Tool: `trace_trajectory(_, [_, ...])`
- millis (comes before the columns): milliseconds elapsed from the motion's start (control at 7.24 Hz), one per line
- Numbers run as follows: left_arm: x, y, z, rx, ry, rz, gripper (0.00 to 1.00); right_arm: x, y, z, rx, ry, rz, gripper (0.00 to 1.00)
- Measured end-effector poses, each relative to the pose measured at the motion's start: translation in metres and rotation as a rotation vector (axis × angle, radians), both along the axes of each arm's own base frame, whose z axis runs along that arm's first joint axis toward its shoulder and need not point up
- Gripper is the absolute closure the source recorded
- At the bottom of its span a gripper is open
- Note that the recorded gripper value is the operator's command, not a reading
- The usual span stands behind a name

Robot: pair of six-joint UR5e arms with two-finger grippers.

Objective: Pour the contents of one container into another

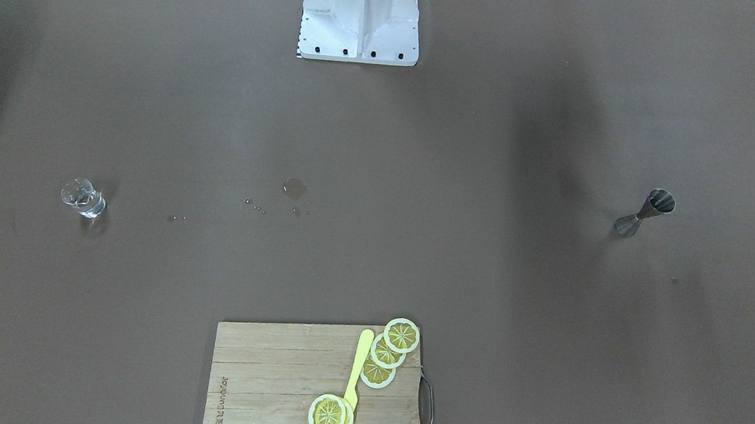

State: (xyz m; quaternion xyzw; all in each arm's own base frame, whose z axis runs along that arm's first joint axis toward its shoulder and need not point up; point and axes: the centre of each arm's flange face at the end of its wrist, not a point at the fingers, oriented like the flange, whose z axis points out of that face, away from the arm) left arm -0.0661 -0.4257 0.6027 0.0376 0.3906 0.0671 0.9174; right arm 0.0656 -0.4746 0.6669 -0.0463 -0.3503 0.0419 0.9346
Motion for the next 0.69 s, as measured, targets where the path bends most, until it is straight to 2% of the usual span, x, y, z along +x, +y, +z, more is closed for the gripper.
trace_trajectory(691, [0.0002, 0.0008, 0.0036, -0.008, 0.000, -0.001, 0.00, -0.0002, -0.0002, -0.0002, 0.023, 0.000, 0.001, 0.00])
